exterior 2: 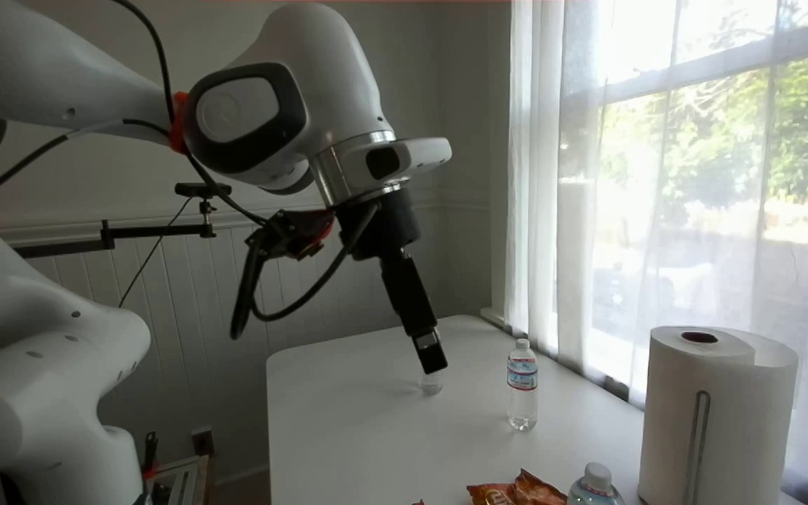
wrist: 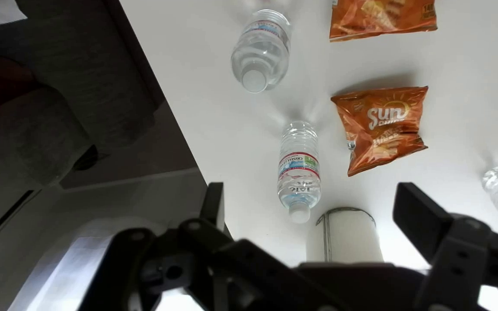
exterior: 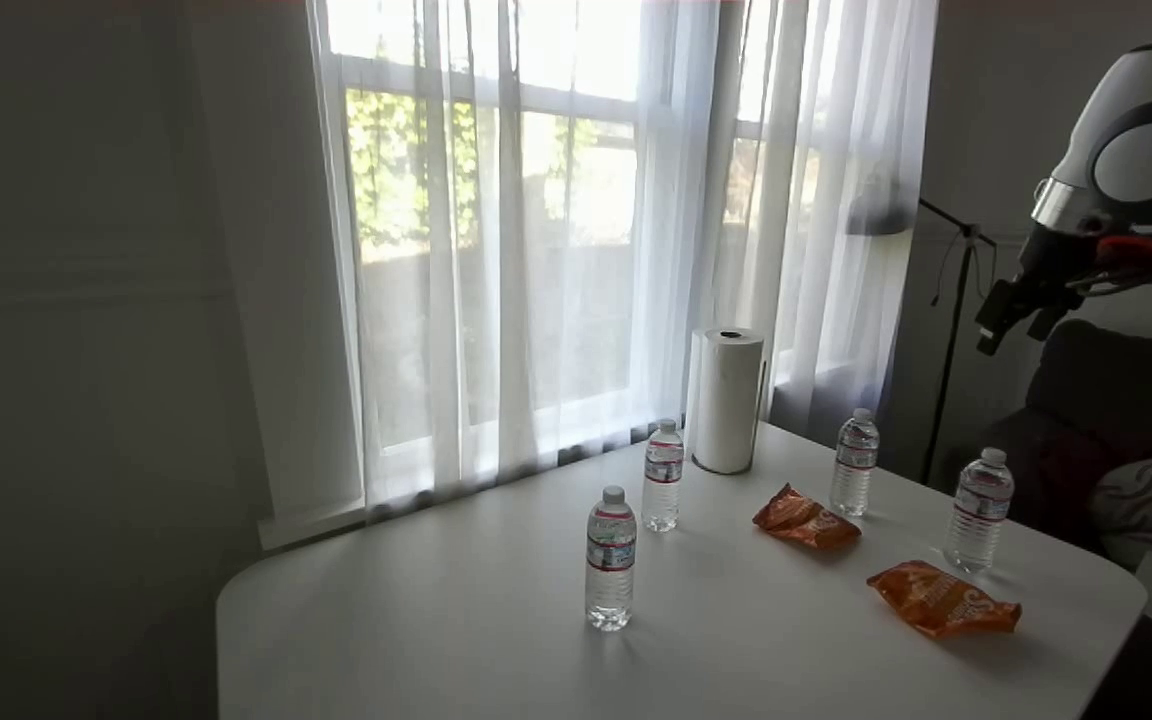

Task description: Pick up the water bottle to the right and move it further to the right on the table, pick up one orange packet and put it next to the water bottle on the right, pick up the bottommost water bottle and place it a little behind the water bottle on the right, pick up the orange packet to the left and put it next to the water bottle by itself

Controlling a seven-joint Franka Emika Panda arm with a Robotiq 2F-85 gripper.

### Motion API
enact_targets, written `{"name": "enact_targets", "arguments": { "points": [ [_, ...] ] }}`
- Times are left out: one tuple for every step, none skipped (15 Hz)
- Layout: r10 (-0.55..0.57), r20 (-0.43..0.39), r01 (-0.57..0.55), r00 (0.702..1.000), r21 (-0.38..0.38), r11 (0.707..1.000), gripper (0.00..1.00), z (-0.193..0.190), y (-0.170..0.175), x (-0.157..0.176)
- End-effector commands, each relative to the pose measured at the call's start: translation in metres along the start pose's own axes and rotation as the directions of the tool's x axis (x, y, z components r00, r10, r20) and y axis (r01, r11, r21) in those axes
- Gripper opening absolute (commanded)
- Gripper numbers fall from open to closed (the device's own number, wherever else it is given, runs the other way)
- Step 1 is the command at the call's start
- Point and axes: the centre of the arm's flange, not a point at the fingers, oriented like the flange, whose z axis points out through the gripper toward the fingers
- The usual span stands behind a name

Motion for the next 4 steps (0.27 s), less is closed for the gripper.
{"name": "enact_targets", "arguments": {
  "points": [
    [0.002, 0.0, -0.002, 1.0, 0.0, 1.0, 1.0, -0.0002, 0.0001, 0.0001],
    [0.002, 0.0, -0.002, 1.0, 0.0, 1.0, 1.0, -0.0001, 0.0001, 0.0002],
    [0.003, 0.0, -0.003, 1.0, 0.0, 1.0, 1.0, 0.0, 0.0001, 0.0002],
    [0.003, 0.0, -0.003, 1.0, 0.0, 1.0, 1.0, 0.0, 0.0001, 0.0002]
  ]
}}
